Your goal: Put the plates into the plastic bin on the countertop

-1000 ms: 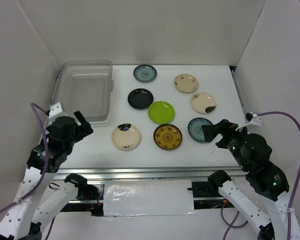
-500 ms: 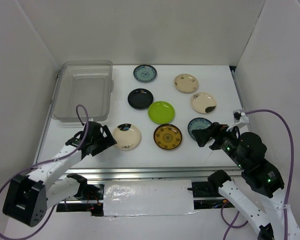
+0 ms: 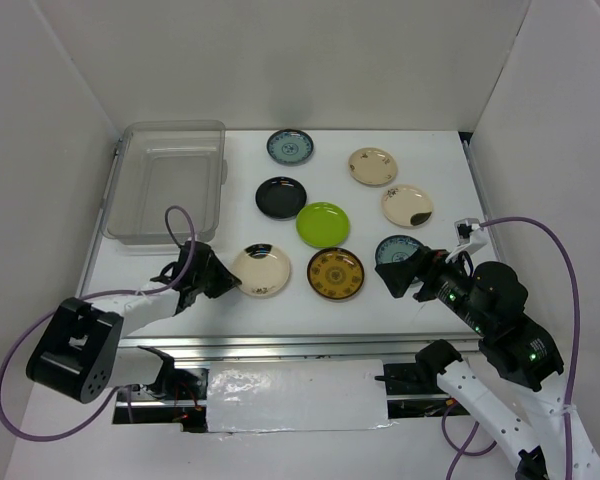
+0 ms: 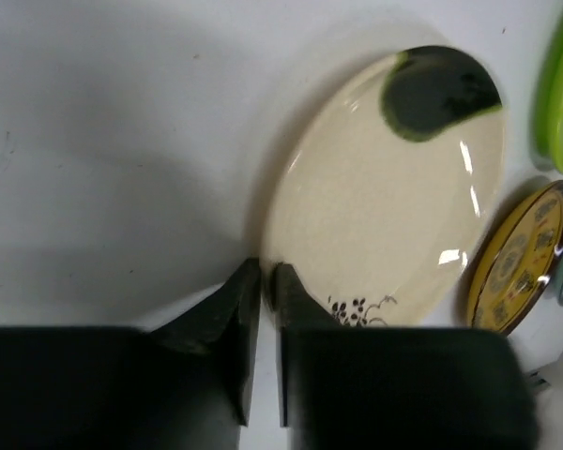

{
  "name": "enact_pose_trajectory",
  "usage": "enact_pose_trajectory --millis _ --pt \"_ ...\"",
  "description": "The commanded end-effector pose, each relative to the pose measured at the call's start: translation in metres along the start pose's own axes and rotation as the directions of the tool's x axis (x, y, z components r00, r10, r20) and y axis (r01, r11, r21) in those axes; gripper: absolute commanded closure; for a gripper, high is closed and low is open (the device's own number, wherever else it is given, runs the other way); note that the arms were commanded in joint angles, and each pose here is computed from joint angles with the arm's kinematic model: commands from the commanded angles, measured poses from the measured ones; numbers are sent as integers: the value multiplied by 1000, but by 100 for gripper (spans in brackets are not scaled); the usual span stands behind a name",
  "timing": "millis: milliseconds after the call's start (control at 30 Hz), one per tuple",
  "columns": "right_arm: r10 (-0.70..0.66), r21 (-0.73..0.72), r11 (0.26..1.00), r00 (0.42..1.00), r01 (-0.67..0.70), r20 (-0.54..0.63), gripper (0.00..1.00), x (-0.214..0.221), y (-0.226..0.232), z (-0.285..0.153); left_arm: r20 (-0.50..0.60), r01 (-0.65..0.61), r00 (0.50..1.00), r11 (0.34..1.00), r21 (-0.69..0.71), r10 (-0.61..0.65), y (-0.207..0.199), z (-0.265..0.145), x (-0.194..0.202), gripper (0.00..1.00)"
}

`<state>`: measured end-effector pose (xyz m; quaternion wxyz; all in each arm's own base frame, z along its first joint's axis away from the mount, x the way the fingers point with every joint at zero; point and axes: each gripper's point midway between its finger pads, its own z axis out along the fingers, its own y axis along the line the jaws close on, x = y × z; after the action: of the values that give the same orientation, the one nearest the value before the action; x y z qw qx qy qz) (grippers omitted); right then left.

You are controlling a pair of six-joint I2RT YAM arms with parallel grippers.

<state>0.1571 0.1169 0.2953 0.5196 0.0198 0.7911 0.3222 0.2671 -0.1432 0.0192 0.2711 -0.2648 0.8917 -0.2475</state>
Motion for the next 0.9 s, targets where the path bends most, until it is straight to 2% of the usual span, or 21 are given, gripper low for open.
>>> enact_pose_trajectory --millis 0,33,67,100,267,433,467,533,600,733,800,833,867 --pt "-14 -71 997 998 19 61 0 -18 17 -7 -10 28 1000 996 -87 -29 26 -7 12 82" --pt "-13 -71 997 998 17 64 0 -19 18 -7 -18 30 999 994 -102 -32 29 -11 14 87" --pt "-14 -73 997 998 19 65 0 -19 18 -8 9 29 1000 992 -124 -28 32 -14 9 98" --pt "-13 -75 997 998 18 65 0 -19 18 -8 38 33 999 993 -109 -29 27 -21 2 100" --pt "-12 -88 996 997 18 70 0 -21 21 -9 151 17 989 992 -128 3 17 -56 -22 100" --pt "-6 -97 995 997 13 75 0 -24 24 -9 205 -50 977 998 -25 54 -18 -92 -41 100" --pt "-6 -98 995 997 13 74 0 -24 25 -9 214 -70 975 997 35 61 -37 -105 -47 100" --pt "-7 -96 995 997 14 77 0 -26 26 -10 218 -101 972 993 62 85 -48 -118 -51 100" --pt "-5 -96 995 997 13 83 0 -29 27 -10 269 -111 959 991 73 88 -64 -137 -70 100" --pt "-5 -93 996 996 13 86 0 -31 27 -10 381 -23 924 1000 -6 24 -73 -160 -126 100" --pt "-5 -86 996 996 12 86 0 -30 25 -7 391 75 920 994 -75 -39 -57 -147 -153 100" --pt "-5 -82 997 996 12 86 0 -30 25 -7 412 94 909 994 -47 -66 -66 -151 -171 100" --pt "-8 -81 997 996 15 87 0 -30 24 -6 397 131 913 989 -69 -93 -60 -137 -181 100"
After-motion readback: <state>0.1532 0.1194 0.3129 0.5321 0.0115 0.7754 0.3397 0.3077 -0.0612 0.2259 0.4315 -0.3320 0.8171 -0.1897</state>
